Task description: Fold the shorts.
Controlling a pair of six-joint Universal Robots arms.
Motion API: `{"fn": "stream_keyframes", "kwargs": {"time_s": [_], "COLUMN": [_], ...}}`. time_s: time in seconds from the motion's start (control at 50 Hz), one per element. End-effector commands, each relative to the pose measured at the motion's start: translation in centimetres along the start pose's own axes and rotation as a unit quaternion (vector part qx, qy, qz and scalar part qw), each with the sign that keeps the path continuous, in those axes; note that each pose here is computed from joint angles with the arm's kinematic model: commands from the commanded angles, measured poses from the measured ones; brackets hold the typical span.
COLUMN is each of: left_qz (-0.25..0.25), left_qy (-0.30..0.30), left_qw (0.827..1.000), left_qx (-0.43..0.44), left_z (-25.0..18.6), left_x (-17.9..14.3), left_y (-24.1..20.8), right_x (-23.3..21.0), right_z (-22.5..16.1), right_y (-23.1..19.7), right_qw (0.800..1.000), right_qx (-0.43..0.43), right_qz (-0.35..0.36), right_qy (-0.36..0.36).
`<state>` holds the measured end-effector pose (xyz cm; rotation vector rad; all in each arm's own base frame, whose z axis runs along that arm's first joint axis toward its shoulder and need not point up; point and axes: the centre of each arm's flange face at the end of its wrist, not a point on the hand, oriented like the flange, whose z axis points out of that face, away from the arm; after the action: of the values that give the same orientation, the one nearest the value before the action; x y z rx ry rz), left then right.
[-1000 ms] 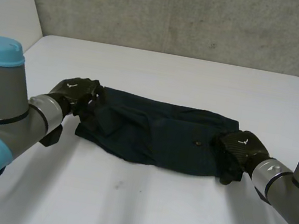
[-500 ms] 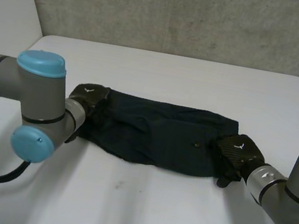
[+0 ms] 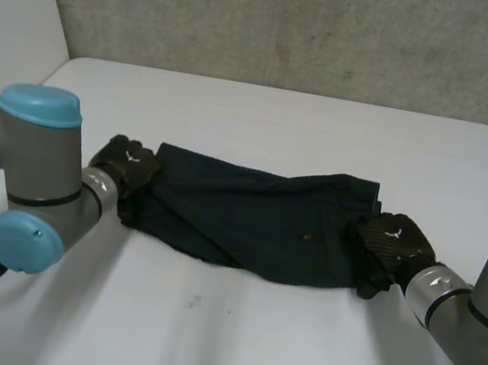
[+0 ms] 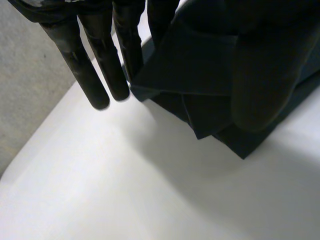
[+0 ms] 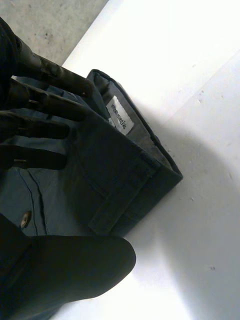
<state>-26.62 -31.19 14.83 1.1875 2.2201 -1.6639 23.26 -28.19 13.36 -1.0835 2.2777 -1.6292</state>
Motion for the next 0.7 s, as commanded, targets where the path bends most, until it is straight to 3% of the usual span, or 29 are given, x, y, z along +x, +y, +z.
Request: {"fn": "stream_keyframes", "kwargs": {"time_s": [0.02,0.24,0.54,0.7], "left_qz": [-0.004,-0.024,-0.071,-0.075], "left_qy": [-0.015,-0.030,-0.015,-0.019], "left_qw": [0.999,0.997,0.996,0.995], "left_qx": [0.033,0.066,0.049,0.055], "left_z": [-0.5,-1.8,-2.2,-2.9], "left_x": [-0.7,-1.5,-0.7,-1.0], "left_y": [-2.0,-3.8,-2.6,-3.0], "right_x": [0.0,0.0,0.1,4.2], "right_z": [0.2,0.7,1.3,-0.2], "right_y": [-0.1,0.1,1.4,-0.7], "right_qw": [1.000,1.000,0.999,0.996], "right_qx": [0.011,0.021,-0.003,0.021], "right_qz": [-0.003,-0.015,-0.042,-0.049], "right_qy": [0.001,0.003,0.002,0.066]}}
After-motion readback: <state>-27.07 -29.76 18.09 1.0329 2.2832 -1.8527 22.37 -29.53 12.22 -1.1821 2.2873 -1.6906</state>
